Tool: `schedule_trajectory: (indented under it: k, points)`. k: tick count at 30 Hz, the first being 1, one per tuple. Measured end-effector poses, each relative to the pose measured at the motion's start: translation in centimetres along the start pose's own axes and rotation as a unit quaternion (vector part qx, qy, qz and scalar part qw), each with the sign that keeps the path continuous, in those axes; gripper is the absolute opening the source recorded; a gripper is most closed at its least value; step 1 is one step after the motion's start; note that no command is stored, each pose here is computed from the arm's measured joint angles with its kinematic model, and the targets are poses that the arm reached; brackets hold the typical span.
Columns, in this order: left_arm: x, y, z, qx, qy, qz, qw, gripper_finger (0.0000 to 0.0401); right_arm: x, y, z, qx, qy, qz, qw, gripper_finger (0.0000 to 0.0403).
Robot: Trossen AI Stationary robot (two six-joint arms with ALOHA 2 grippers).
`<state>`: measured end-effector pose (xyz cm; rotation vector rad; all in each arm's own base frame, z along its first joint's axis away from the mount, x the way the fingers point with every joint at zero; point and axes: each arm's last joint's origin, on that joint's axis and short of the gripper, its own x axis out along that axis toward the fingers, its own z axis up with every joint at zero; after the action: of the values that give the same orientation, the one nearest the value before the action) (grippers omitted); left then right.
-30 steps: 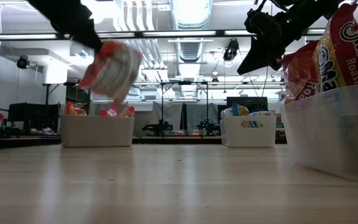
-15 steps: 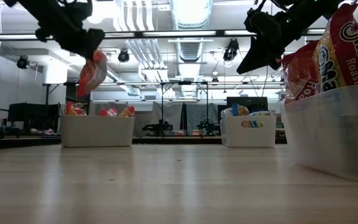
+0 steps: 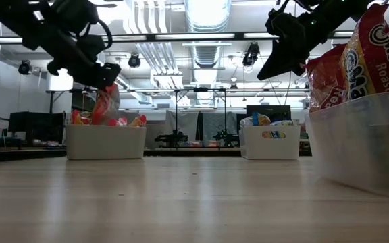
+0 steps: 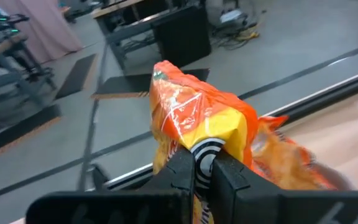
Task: Sort Maruchan noodles
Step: Put the red noodle pack into the transparent bin
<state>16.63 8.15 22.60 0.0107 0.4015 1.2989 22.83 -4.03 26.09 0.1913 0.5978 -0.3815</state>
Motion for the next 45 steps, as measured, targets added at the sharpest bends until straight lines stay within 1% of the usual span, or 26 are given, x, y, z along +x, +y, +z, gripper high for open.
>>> schedule_trajectory:
  k: [3, 8, 12, 15, 19, 22, 24, 26, 29, 32, 34, 37, 39, 41, 43, 45]
  points:
    - [0.4, -0.4, -0.7, -0.018, -0.022, -0.021, 0.999, 0.0003, 0.0, 0.0, 0.0, -0.001, 0.0, 0.0, 1.0, 0.0009]
    - [0.7, -0.7, -1.2, -0.017, -0.057, -0.022, 0.998, 0.0003, 0.0, 0.0, 0.0, -0.001, 0.0, 0.0, 1.0, 0.0009]
    - [1.1, -0.7, -2.7, -0.004, -0.035, -0.008, 0.999, 0.0003, 0.0, 0.0, 0.0, -0.001, 0.0, 0.0, 1.0, 0.0009]
    - [1.3, -0.6, -4.2, -0.009, -0.01, 0.004, 1.0, 0.0009, 0.0, 0.0, 0.0, -0.001, 0.0, 0.0, 1.0, 0.0009]
    - [1.4, -0.6, -5.4, -0.038, 0.02, 0.011, 0.999, 0.003, 0.0, 0.0, 0.0, 0.0, 0.0, 0.0, 1.0, 0.0009]
    - [1.3, -0.4, -5.5, -0.047, 0.04, 0.017, 0.998, 0.0053, 0.0, 0.0, 0.0, 0.001, 0.001, 0.0, 1.0, 0.0009]
    - [1.1, -0.3, -5.0, -0.051, 0.058, 0.006, 0.997, 0.007, 0.0, 0.0, -0.1, 0.004, 0.003, -0.001, 1.0, 0.0009]
    - [0.9, -0.4, -4.0, -0.05, 0.083, -0.023, 0.995, 0.0088, 0.0, 0.0, -0.1, 0.006, 0.005, -0.001, 1.0, 0.0009]
    - [0.4, -0.4, -1.6, -0.032, 0.115, -0.056, 0.991, 0.0112, 0.0, 0.0, -0.2, 0.008, 0.006, -0.001, 1.0, 0.0009]
    - [-0.3, 0.0, 1.5, -0.009, 0.116, -0.05, 0.992, 0.0128, 0.0, 0.0, -0.2, 0.009, 0.006, -0.001, 1.0, 0.0009]
    - [-0.6, 0.2, 3.4, 0.0, 0.095, -0.037, 0.995, 0.0134, 0.1, 0.0, -0.2, 0.009, 0.006, -0.002, 1.0, 0.0009]
    - [-0.8, 0.6, 5.5, 0.019, 0.064, -0.008, 0.998, 0.0136, 0.1, -0.1, -0.3, 0.009, 0.008, -0.002, 1.0, 0.0009]
    - [-0.5, 0.7, 6.2, 0.027, 0.048, 0.012, 0.998, 0.0137, 0.1, -0.1, -0.3, 0.009, 0.008, -0.002, 1.0, 0.0009]
    - [0.2, 0.7, 6.7, 0.027, 0.035, 0.021, 0.999, 0.0135, 0.1, 0.0, -0.3, 0.008, 0.008, -0.002, 1.0, 0.0009]
    - [1.2, 0.5, 6.4, 0.013, 0.027, 0.027, 0.999, 0.0128, 0.1, 0.0, -0.3, 0.008, 0.007, -0.002, 1.0, 0.0009]
    - [2.5, 0.3, 5.7, -0.005, 0.027, 0.031, 0.999, 0.0118, 0.1, 0.0, -0.3, 0.008, 0.007, -0.002, 1.0, 0.0009]
